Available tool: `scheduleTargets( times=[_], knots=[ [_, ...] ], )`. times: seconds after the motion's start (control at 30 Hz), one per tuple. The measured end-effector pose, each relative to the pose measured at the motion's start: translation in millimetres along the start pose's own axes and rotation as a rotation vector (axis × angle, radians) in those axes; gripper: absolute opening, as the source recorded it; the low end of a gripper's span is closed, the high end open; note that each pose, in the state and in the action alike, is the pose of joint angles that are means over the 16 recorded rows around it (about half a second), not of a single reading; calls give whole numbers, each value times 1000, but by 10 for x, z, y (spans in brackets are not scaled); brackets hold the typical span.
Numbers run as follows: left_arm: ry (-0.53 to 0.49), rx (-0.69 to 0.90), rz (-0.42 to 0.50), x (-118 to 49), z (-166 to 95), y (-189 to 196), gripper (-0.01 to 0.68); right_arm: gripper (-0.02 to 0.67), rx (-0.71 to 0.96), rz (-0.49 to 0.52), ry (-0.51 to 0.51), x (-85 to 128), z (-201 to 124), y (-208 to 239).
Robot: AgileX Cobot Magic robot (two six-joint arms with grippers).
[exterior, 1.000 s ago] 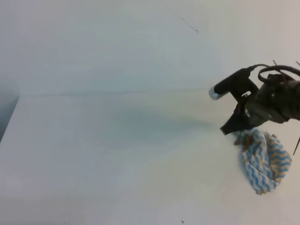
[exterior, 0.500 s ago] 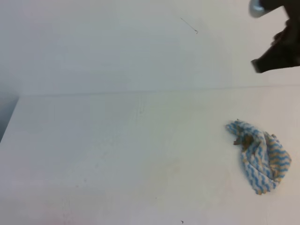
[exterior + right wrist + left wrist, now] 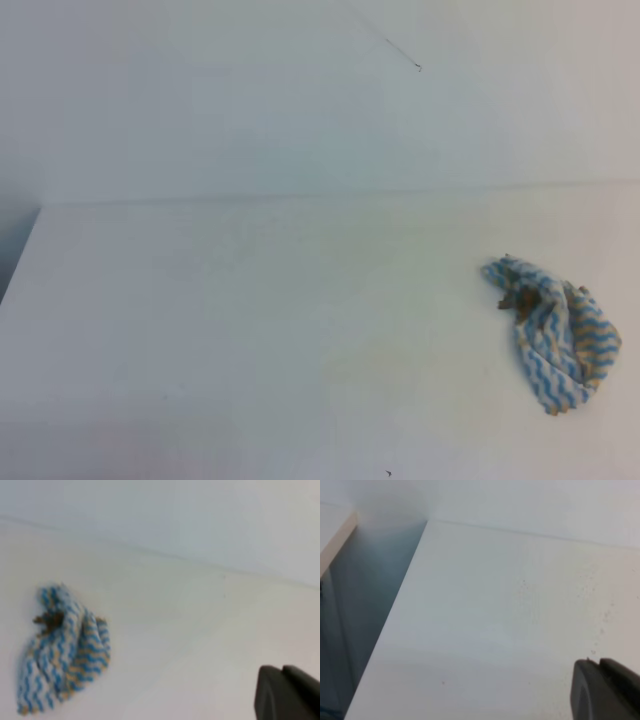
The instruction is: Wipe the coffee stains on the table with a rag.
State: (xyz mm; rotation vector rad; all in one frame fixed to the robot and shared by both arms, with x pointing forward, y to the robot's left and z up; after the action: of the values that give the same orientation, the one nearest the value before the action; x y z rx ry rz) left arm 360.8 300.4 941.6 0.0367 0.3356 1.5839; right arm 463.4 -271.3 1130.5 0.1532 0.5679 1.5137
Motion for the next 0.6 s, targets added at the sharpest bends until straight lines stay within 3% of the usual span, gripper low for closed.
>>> scheduleTargets(
  times=[0.37,0.6],
  knots=[
    [-2,-2,0,-2,9,3,-1,-3,-1,-3,-160,-259,-1122,556],
    [-2,-2,0,-2,9,3,-1,-4,-116,93,-281,-201,-1383,730]
  ],
)
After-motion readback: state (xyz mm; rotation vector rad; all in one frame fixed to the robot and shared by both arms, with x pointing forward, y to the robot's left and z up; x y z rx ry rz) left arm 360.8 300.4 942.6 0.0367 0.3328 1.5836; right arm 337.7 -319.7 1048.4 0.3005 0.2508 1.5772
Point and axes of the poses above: a point on each arm's last joint axis where the gripper is mounted, y pointing back along that axis away from the gripper, x along the wrist's bending axis when the last joint is at zero, z = x × y, the point moved 7 cm from there along -y, pointing out along that axis toward the gripper, and after that the axes turned 4 degrees about -y, right-handed, at the moved point
